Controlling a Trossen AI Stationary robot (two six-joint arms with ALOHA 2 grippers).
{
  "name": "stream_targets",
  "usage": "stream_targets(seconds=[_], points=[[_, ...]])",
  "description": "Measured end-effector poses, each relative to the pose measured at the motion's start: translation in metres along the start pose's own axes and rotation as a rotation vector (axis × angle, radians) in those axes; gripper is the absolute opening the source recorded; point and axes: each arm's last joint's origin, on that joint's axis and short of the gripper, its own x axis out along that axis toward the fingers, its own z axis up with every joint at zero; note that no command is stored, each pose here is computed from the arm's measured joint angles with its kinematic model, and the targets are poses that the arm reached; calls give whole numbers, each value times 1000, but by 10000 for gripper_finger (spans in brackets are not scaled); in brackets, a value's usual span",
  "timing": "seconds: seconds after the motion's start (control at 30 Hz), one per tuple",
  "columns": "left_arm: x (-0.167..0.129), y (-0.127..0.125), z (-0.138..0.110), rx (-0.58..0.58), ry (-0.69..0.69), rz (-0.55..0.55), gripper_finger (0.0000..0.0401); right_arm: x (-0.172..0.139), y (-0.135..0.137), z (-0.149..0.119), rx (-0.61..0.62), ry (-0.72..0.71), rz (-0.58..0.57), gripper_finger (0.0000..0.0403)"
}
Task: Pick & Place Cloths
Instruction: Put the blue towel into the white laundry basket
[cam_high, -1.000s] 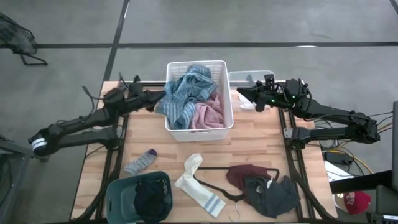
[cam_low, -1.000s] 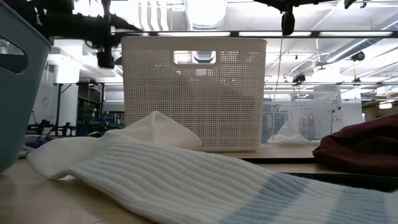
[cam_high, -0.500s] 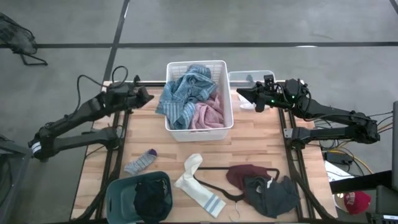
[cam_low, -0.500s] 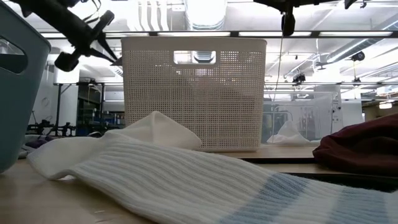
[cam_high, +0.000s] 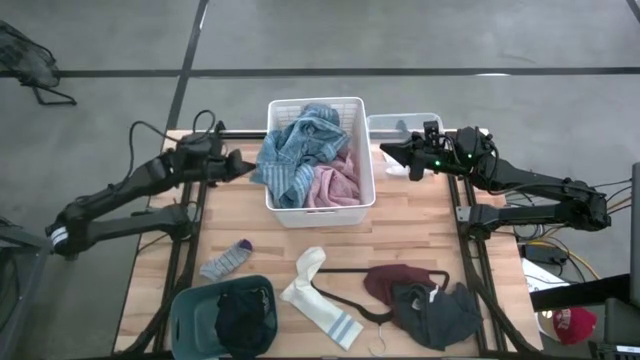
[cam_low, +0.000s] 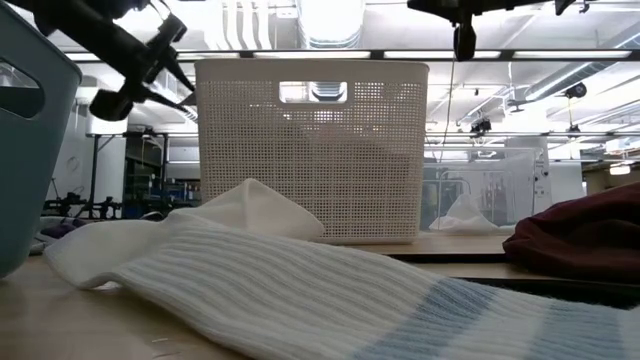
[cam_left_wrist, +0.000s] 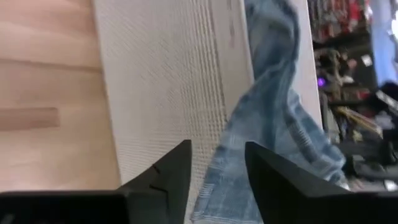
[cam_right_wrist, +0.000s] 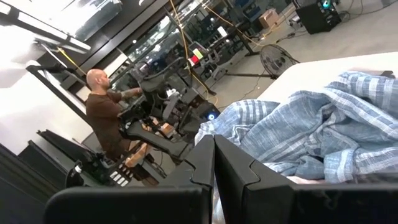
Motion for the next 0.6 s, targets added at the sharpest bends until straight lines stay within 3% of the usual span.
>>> stream_targets(seconds=[0.17, 0.33, 0.6], points=[[17, 10, -6, -43, 73, -126, 169, 0, 0, 0, -2, -1, -2, 8], [24, 13, -8, -80, 59, -291, 163, 0, 0, 0, -2, -1, -2, 8], [15, 0, -2, -93, -19, -462, 114, 0, 0, 0, -2, -2, -2, 8]])
